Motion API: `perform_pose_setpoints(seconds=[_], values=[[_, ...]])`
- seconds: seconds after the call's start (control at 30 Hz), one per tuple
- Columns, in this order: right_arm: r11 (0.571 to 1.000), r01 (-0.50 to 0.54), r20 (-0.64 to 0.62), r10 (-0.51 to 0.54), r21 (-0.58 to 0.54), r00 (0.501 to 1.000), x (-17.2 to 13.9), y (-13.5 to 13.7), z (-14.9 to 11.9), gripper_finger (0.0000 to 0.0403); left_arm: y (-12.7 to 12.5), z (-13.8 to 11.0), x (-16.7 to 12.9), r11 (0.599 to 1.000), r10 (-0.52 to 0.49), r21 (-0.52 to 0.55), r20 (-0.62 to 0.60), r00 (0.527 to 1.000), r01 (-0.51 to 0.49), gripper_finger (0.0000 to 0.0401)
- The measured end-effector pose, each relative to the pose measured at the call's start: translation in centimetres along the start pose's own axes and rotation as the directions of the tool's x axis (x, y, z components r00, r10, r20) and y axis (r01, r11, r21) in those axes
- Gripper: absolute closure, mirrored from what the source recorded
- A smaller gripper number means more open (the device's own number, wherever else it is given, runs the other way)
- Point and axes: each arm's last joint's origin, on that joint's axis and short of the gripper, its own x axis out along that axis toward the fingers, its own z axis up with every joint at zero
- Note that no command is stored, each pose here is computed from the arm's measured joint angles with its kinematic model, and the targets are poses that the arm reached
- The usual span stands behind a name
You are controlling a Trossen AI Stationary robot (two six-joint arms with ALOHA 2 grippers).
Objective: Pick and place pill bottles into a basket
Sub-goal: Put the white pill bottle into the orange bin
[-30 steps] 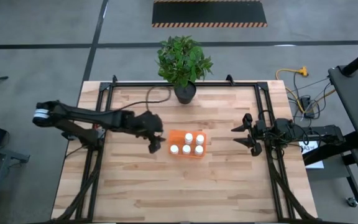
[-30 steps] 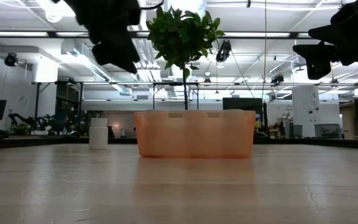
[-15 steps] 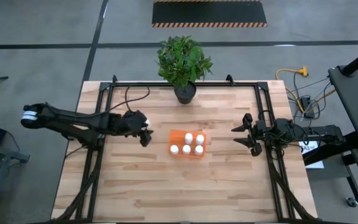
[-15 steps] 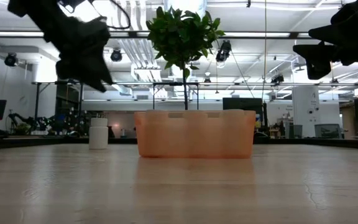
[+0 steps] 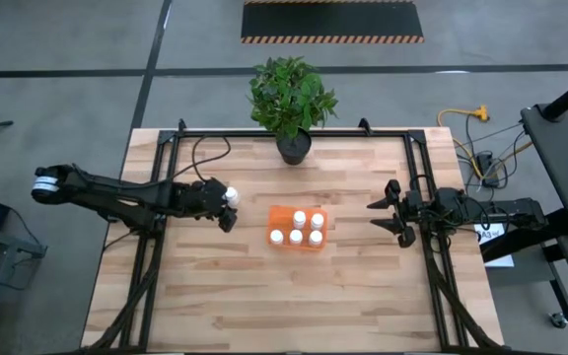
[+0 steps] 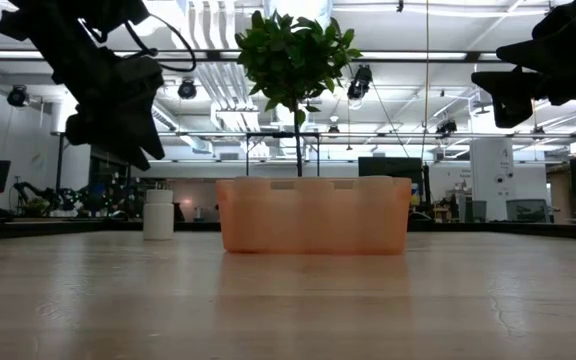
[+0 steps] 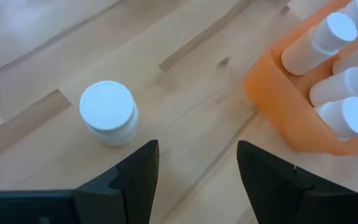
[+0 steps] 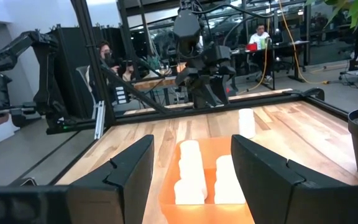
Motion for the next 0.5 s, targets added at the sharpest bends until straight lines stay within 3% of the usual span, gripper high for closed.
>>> perform_pose_setpoints(seconds=[0.13, 0.5], values=[[1.000, 0.000, 0.000, 0.000, -0.001, 1.000, 0.00, 0.00, 0.00, 0.0199, 0.02, 0.06, -0.04, 1.000, -0.001, 0.008, 0.003, 1.000, 0.001, 0.0195], [1.000, 0.000, 0.000, 0.000, -0.002, 1.000, 0.00, 0.00, 0.00, 0.0199, 0.24, 0.30, -0.03, 0.992, 0.061, 0.109, 0.066, 0.996, -0.068, 0.0111]])
